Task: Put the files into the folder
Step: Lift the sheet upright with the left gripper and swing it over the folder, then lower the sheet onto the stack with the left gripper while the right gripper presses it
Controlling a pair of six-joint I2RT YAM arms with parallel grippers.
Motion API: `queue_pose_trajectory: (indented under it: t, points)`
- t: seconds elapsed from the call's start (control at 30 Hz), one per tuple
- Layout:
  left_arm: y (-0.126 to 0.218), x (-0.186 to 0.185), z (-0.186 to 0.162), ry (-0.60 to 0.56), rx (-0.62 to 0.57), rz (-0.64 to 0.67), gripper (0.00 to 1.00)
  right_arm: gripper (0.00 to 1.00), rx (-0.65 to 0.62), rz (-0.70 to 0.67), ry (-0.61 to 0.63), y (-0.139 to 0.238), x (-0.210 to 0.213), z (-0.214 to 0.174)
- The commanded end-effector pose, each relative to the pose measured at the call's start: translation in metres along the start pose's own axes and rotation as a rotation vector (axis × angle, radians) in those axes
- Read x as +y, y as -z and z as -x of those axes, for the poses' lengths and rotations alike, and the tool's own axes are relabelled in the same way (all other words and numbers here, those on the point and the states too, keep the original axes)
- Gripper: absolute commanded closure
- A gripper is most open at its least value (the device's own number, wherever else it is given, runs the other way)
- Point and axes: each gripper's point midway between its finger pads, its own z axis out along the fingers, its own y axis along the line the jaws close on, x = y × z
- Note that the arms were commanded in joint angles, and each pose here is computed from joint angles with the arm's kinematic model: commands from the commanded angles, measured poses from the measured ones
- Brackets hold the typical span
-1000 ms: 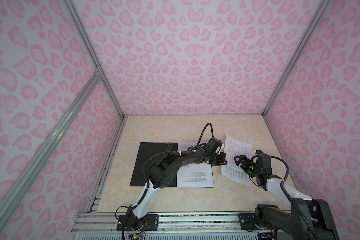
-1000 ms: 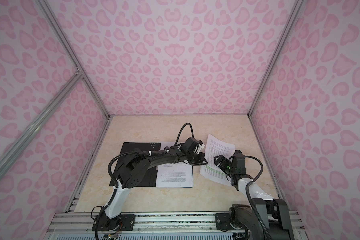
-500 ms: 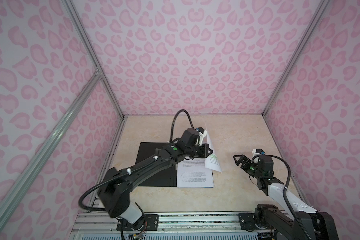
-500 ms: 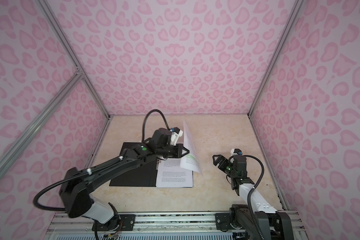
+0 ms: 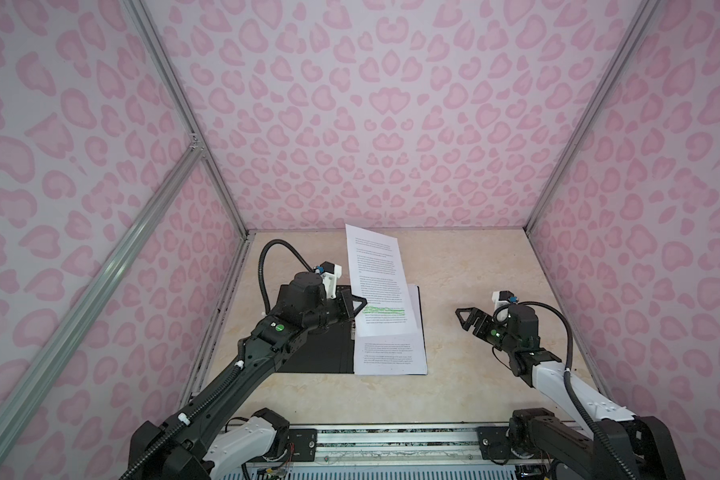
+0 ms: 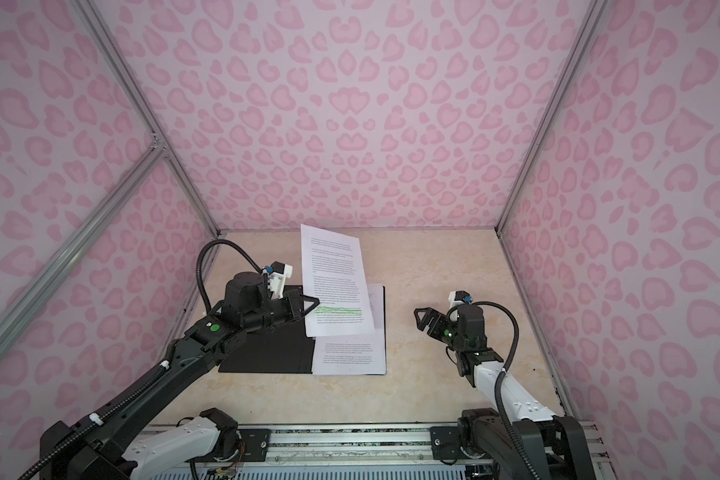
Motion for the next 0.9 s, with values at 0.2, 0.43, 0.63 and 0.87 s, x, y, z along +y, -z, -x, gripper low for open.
queue_pose_trajectory:
  t: [0.2, 0.43, 0.63, 0.87]
  points:
    - [-0.005, 0.099, -0.038, 0.169, 0.045, 0.129, 0.96, 0.05, 0.078, 0.099, 0.128, -0.01, 0.037, -0.016]
    - [-0.008, 0.184, -0.065, 0.357, 0.094, 0.211, 0.97, 0.09, 0.205, 0.262, 0.255, -0.028, 0.113, -0.048]
    - [-0.008, 0.204, -0.073, 0.336, 0.109, 0.286, 0.97, 0.08, 0.386, 0.321, 0.328, -0.058, 0.166, -0.082]
    - [-0.004, 0.214, -0.069, 0.278, 0.075, 0.347, 0.97, 0.11, 0.523, 0.285, 0.386, -0.099, 0.186, -0.116]
